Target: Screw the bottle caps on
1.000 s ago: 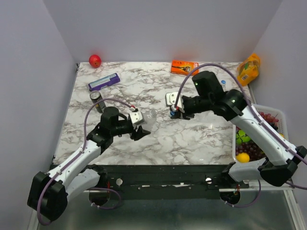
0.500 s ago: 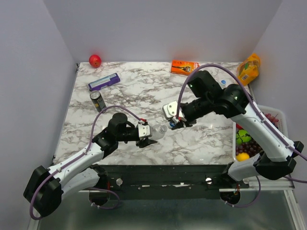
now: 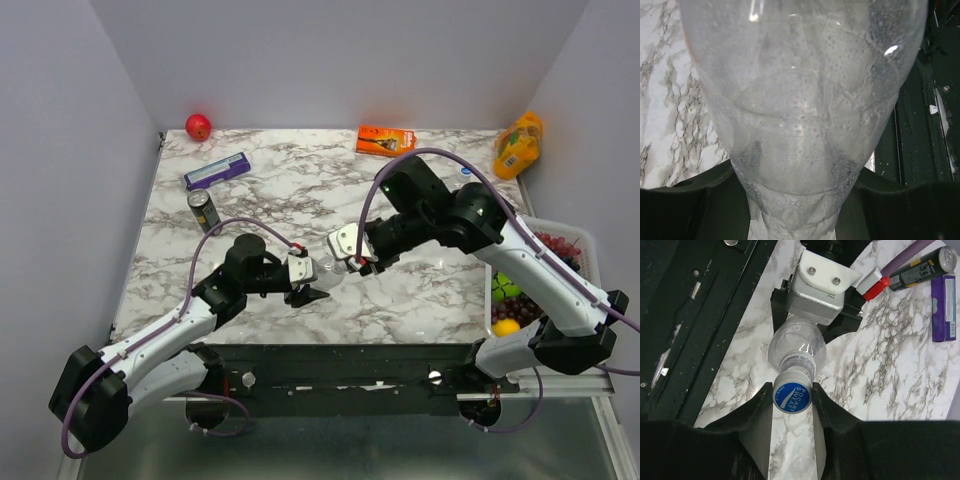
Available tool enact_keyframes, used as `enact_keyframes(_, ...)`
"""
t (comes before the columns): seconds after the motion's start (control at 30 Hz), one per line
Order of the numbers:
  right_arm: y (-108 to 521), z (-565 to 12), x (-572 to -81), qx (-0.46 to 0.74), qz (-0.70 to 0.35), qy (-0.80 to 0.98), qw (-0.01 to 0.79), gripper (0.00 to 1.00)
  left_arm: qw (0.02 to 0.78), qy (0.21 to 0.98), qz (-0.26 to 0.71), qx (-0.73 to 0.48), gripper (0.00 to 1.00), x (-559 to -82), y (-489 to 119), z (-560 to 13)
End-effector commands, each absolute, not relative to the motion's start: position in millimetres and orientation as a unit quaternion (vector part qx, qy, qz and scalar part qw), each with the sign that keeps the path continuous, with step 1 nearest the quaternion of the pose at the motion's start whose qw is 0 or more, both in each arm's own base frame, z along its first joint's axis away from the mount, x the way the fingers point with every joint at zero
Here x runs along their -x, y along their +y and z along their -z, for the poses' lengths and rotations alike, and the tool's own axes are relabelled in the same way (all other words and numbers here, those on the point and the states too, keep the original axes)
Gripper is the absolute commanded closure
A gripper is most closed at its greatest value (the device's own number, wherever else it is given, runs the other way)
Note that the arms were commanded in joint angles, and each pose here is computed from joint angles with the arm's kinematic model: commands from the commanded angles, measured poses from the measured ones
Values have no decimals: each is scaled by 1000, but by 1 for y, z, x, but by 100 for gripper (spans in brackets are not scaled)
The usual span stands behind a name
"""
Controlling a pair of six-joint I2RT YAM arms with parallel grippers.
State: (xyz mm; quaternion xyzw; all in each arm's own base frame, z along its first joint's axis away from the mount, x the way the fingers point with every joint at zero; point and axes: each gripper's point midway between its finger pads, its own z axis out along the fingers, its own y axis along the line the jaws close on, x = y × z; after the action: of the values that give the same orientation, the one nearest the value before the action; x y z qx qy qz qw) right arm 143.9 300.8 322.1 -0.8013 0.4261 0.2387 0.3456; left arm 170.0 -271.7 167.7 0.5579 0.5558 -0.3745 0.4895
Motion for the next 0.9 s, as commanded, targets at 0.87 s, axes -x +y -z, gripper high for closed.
enact_keyframes(0.87,317,-280,-160,753,-230,549,281,63,616,548,338,-453,100,-204,-265,-223)
